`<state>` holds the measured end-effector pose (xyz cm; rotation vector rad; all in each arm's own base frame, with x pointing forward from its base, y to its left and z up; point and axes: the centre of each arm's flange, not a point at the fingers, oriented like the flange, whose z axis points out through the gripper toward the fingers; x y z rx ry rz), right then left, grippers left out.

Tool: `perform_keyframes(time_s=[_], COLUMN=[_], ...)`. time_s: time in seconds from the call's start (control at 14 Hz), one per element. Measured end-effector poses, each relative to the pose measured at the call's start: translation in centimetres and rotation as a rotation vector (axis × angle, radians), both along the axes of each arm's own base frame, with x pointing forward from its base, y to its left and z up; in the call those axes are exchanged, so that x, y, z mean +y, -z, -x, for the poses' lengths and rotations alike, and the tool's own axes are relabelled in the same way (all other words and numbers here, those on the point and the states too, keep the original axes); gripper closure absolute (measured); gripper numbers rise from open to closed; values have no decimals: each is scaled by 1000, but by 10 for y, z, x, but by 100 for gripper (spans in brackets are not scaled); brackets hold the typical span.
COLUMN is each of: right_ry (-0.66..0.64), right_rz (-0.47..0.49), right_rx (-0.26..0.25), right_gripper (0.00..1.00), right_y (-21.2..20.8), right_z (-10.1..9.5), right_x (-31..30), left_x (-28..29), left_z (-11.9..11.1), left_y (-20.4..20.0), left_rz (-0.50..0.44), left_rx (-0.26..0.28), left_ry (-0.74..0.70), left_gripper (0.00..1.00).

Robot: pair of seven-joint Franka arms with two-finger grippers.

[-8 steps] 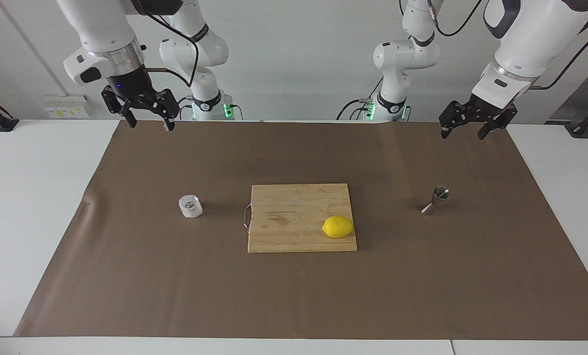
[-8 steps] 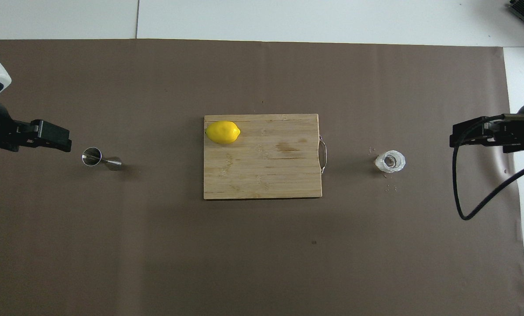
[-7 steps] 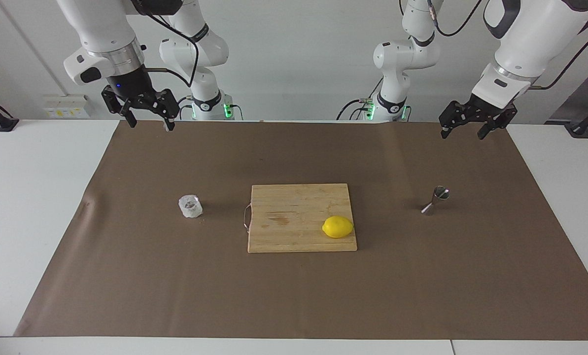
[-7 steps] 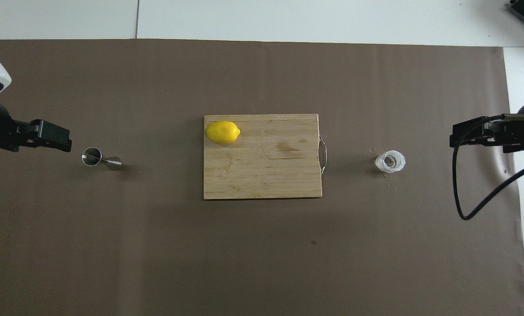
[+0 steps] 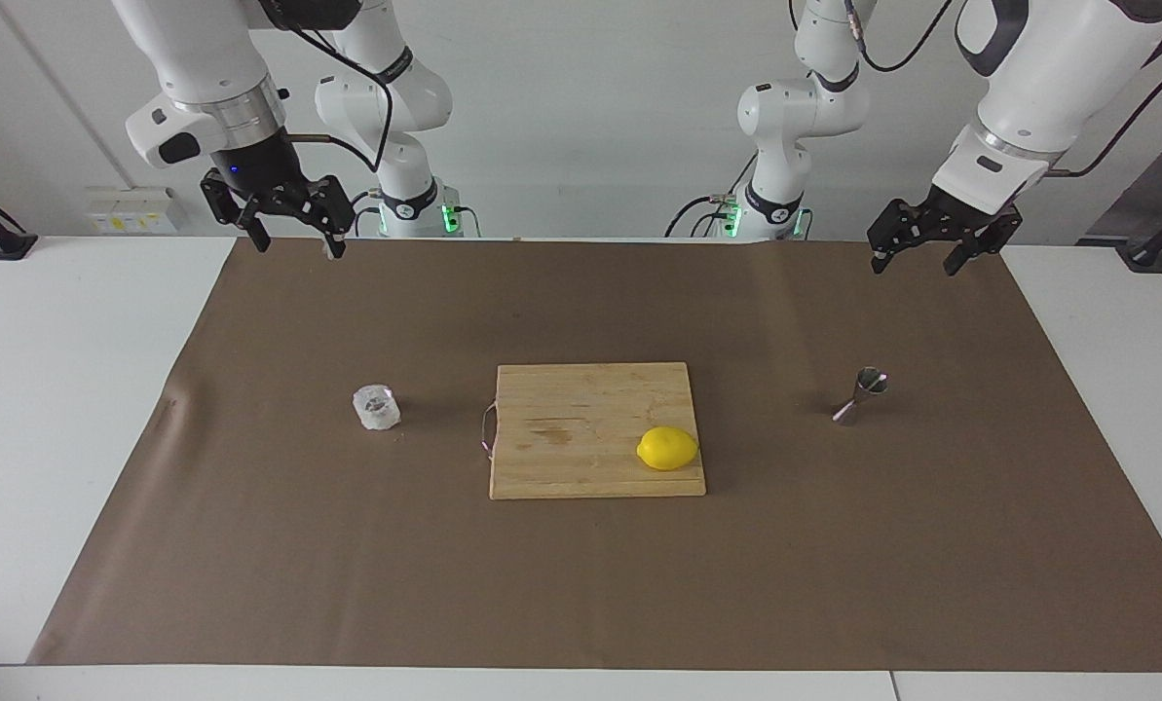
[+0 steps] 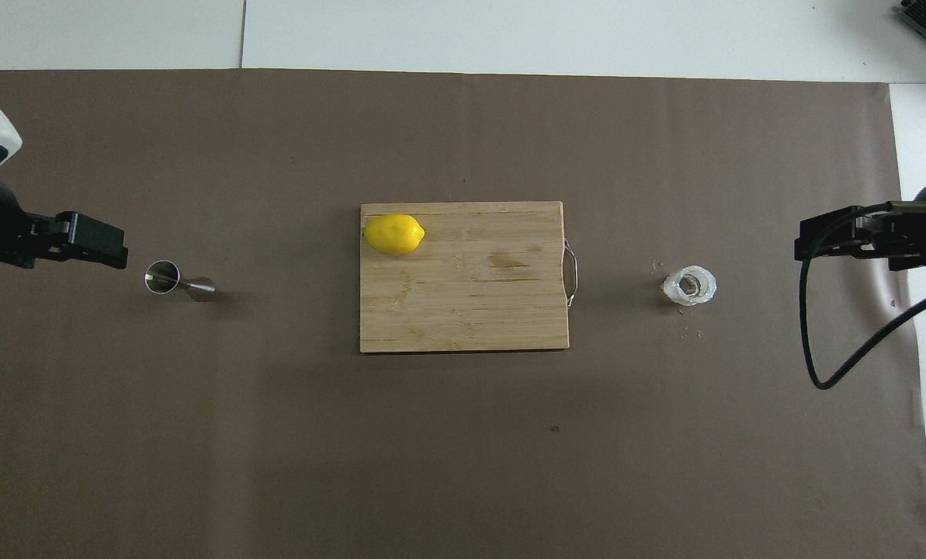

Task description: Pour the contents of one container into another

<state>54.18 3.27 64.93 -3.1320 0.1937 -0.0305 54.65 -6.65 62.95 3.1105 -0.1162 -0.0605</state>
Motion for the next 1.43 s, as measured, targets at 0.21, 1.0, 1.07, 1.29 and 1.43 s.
perform_keyframes(time_s=[0.21, 1.0, 1.07, 1.29, 1.43], right_ry=[0, 0, 0, 0, 0], right_rz=[0, 0, 0, 0, 0], right_rx=[0, 0, 0, 0, 0], right_gripper=[0, 0, 0, 0, 0], right_y=[0, 0, 0, 0, 0], right_z=[0, 0, 0, 0, 0], right_x=[0, 0, 0, 0, 0], left_x=[0, -4, -3, 9, 31], left_z=[0, -3, -2, 6, 6], left_y=[1, 6, 7, 23, 41], left_rz=[0, 3, 3, 37, 71], left_rx=[1, -28, -16, 43, 88], left_ry=[0, 5, -14, -96, -189], left_gripper=[0, 0, 0, 0, 0])
